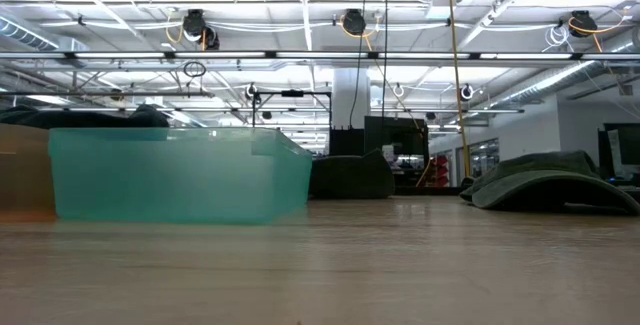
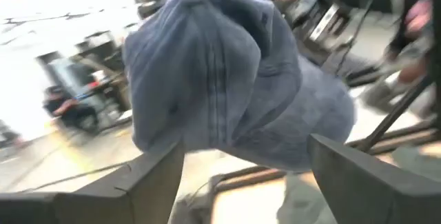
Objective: Pick & Place hat
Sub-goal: Put the blue cap into the orange bin
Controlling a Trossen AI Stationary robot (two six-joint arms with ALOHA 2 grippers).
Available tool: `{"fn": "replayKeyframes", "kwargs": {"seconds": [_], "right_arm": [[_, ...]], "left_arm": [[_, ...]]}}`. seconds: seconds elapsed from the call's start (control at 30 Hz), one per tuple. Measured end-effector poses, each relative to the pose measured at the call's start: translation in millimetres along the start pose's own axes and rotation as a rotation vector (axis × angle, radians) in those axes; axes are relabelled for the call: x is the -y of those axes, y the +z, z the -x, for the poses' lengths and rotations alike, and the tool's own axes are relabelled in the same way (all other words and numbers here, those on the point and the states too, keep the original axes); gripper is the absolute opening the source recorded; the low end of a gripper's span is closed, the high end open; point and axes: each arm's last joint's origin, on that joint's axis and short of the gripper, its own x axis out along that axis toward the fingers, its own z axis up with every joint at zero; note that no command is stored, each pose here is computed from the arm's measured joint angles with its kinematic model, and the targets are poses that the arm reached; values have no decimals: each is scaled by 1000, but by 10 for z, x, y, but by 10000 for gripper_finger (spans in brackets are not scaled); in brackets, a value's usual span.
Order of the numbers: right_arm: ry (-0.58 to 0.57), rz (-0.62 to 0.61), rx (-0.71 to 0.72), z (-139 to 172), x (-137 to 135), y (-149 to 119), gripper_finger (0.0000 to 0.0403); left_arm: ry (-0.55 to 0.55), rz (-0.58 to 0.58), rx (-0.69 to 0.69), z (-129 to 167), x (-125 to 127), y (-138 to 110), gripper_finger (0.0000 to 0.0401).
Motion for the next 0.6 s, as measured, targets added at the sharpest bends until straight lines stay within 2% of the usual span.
{"fn": "replayKeyframes", "kwargs": {"seconds": [0.2, 0.37, 0.6], "right_arm": [[-72, -46, 13, -79, 155, -12, 0], [-104, -89, -15, -190, 316, -72, 0], [-66, -113, -41, -345, 448, -156, 0]], "left_arm": [[130, -108, -115, 32, 174, 40, 337], [302, -250, -234, 23, 301, 80, 340], [435, -266, -301, 47, 361, 116, 340]]}}
